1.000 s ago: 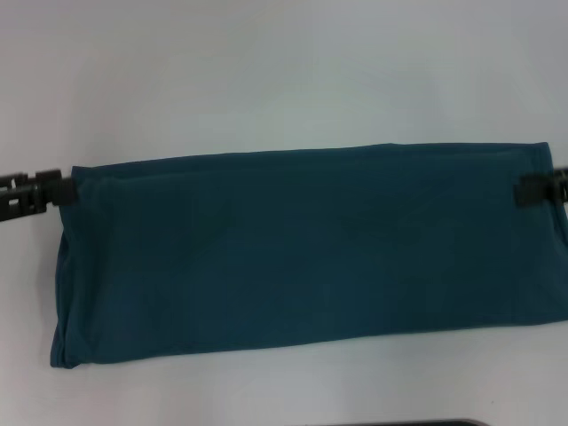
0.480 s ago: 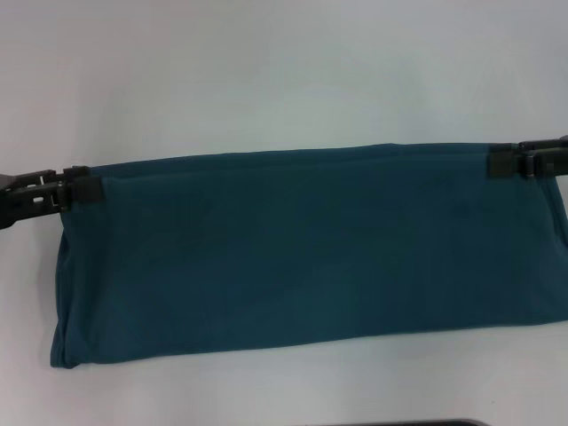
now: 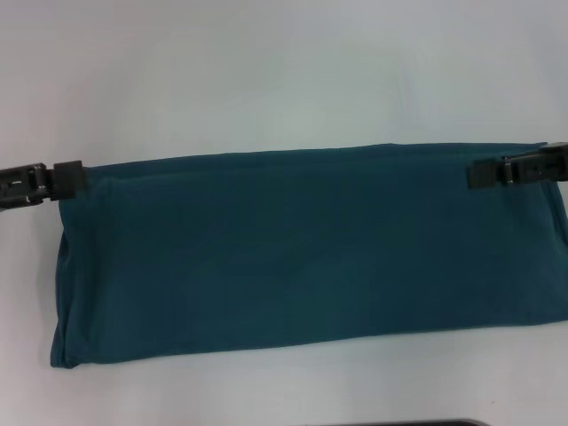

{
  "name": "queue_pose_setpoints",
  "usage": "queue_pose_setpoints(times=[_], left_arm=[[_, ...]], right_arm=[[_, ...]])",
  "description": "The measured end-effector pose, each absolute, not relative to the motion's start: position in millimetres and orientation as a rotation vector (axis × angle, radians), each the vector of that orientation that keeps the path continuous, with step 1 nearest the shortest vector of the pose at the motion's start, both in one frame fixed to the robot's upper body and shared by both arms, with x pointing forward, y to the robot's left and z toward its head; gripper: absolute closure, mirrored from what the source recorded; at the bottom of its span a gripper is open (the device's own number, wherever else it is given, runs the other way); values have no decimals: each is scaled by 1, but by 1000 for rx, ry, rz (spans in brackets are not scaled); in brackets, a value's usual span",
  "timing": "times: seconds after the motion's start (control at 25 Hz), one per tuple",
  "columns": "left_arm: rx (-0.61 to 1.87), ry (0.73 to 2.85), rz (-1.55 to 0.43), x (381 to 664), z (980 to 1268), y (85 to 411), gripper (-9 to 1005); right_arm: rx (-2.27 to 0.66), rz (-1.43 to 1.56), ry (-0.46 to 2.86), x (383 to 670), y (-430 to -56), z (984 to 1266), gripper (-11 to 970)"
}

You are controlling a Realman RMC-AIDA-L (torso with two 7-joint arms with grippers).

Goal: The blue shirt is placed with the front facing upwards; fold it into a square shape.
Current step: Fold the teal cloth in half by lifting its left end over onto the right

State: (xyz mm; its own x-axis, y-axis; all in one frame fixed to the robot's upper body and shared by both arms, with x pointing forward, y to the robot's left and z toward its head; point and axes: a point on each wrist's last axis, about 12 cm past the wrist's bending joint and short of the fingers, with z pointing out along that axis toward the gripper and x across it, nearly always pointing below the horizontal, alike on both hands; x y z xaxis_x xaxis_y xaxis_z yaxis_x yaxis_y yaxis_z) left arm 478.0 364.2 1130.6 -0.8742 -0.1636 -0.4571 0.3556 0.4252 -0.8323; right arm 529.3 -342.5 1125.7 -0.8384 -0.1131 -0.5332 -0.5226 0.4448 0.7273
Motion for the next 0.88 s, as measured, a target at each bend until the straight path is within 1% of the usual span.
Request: queue_pose_setpoints(times=[0.16,0.36,0.56,0.64,0.88], left_arm=[[125,2219,-1493,479,1128,364,75],[50,2230,-1546,480,1112,358,76],[-74,2289,-1486,483,1091,361,75],[-107,2341,-1423,486,1083,362,76],[-103,2423,-1374,488,1076,360,76]], right_arm=[[-516,1356,2289,531,-344,1127,60],[-441,1351,2245,528,-354,1128,61],[-402,1355,2230,525,-359,1127,63],[-399,1358,2234,524,-358,1126,63],[-390,1369,2242,522,-357,1123,65]])
